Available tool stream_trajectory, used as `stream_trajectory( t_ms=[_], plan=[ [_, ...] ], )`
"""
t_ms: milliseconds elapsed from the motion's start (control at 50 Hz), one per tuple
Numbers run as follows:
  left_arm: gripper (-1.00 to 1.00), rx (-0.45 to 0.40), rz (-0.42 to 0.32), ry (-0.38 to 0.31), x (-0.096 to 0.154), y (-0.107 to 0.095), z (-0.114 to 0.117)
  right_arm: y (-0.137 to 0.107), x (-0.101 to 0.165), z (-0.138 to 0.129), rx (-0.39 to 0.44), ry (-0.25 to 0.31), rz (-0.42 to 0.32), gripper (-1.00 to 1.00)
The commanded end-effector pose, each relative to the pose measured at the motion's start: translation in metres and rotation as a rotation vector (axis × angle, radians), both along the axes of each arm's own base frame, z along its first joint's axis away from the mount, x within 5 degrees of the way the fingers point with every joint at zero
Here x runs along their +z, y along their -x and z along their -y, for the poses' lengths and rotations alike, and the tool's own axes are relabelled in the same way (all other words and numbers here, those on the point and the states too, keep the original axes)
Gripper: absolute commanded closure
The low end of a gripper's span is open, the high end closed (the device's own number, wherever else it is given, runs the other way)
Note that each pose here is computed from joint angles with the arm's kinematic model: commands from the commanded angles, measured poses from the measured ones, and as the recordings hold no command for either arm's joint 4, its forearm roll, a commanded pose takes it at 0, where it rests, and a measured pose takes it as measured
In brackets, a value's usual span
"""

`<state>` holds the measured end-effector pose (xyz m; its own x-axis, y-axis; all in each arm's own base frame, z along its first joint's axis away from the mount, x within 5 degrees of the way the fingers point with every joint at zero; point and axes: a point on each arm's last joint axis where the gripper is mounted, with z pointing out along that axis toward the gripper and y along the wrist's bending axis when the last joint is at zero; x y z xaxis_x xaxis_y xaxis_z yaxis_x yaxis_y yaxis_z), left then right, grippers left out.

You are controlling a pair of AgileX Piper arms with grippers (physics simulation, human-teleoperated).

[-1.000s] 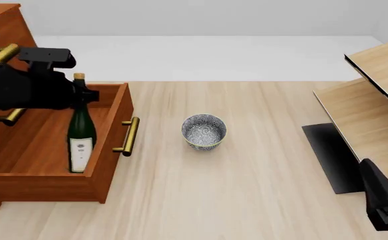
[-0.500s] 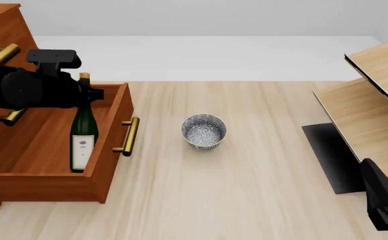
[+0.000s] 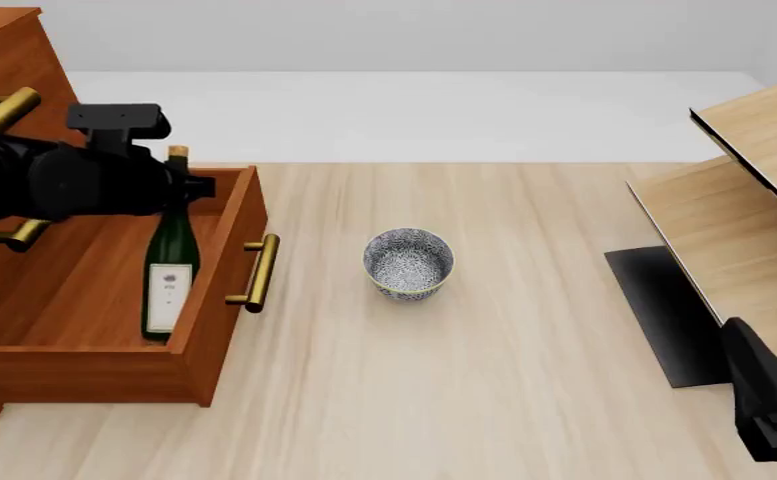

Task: Put the wine bottle in the bottom drawer of the cabinet.

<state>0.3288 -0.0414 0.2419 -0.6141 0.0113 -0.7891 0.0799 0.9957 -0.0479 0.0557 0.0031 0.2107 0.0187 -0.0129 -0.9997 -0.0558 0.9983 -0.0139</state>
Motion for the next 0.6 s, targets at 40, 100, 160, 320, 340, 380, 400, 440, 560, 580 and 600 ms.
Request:
stream_trajectory(
  t_ms=[40,100,160,320,340,380,400,440,560,580,600],
  plan=[
    [1.0,0.045,-0.096,0.055,-0.031,0.0,0.001,0.0,0.0,0.0,-0.002,0.004,-0.003,-1.0],
    [1.0,0.052,-0.102,0.063,-0.034,-0.002,0.002,0.0,0.0,0.0,-0.004,0.004,-0.003,-1.0],
    [1.0,0.06,-0.108,0.079,-0.038,-0.003,0.004,0.0,0.0,0.0,-0.004,0.002,-0.005,-1.0],
    [1.0,0.068,-0.109,0.059,-0.045,-0.009,-0.004,0.0,-0.001,0.0,-0.006,0.007,-0.008,-1.0],
    [1.0,0.067,-0.111,0.062,-0.045,-0.009,-0.003,0.0,-0.001,0.0,-0.005,0.005,-0.007,-1.0],
    [1.0,0.07,-0.115,0.063,-0.048,-0.01,-0.003,0.0,-0.001,0.0,-0.006,0.005,-0.007,-1.0],
    [1.0,0.069,-0.117,0.057,-0.049,-0.011,-0.004,0.0,-0.001,0.0,-0.003,0.008,-0.009,-1.0],
    [1.0,0.074,-0.123,0.068,-0.052,-0.011,-0.003,0.0,-0.001,0.0,-0.005,0.005,-0.008,-1.0],
    [1.0,0.086,-0.132,0.064,-0.06,-0.014,-0.007,0.0,0.001,0.0,-0.005,0.009,-0.008,-1.0],
    [1.0,0.085,-0.133,0.065,-0.061,-0.013,-0.006,0.0,0.001,0.0,-0.005,0.009,-0.008,-1.0],
    [1.0,0.081,-0.135,0.061,-0.062,-0.013,-0.006,0.0,0.001,0.0,-0.005,0.009,-0.008,-1.0]
  ],
)
